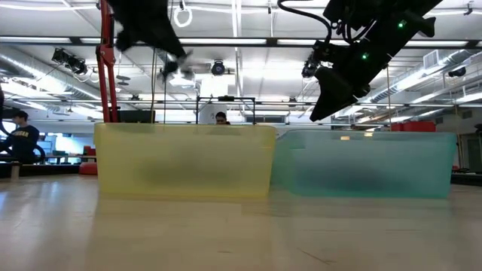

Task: Pick & Place USB Port
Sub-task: Put the black charger cable into the yellow bin

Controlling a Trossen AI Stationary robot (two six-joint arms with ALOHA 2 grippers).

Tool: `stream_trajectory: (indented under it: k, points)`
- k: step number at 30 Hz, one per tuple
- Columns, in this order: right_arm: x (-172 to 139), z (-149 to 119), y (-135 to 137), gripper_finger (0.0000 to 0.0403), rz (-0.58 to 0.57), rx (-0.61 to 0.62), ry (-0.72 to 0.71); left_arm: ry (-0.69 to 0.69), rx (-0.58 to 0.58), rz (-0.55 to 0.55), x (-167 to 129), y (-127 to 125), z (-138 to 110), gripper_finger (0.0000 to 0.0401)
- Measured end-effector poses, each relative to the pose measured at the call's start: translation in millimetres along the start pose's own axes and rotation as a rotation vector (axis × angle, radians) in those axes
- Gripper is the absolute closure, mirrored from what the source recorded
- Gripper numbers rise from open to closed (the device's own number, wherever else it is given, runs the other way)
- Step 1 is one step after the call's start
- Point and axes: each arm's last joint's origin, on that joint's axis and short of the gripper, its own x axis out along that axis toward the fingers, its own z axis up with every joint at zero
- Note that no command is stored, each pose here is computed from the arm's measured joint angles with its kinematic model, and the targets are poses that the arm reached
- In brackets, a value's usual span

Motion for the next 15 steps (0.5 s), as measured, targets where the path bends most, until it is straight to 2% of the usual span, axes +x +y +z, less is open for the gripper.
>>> stream_trajectory:
  k: [3, 6, 8, 10, 13, 15]
  points:
    - [0, 0, 0, 0.0252, 0.000, 0.002, -0.002, -0.041, -0.104, -0.043, 21, 11, -8, 0.0401]
    - [0, 1, 0, 0.0252, 0.000, 0.004, -0.005, -0.098, -0.166, -0.217, 41, 16, -14, 0.0401]
    - [0, 1, 0, 0.0252, 0.002, 0.006, -0.008, -0.135, -0.214, -0.278, 48, 21, -19, 0.0401]
    - [0, 1, 0, 0.0252, 0.001, 0.006, -0.008, -0.149, -0.240, -0.272, 52, 27, -25, 0.0401]
    - [0, 1, 0, 0.0252, 0.002, 0.006, -0.008, -0.143, -0.178, -0.236, 56, 32, -33, 0.0401]
    - [0, 1, 0, 0.0252, 0.002, 0.006, -0.008, -0.119, -0.196, -0.218, 59, 36, -40, 0.0401]
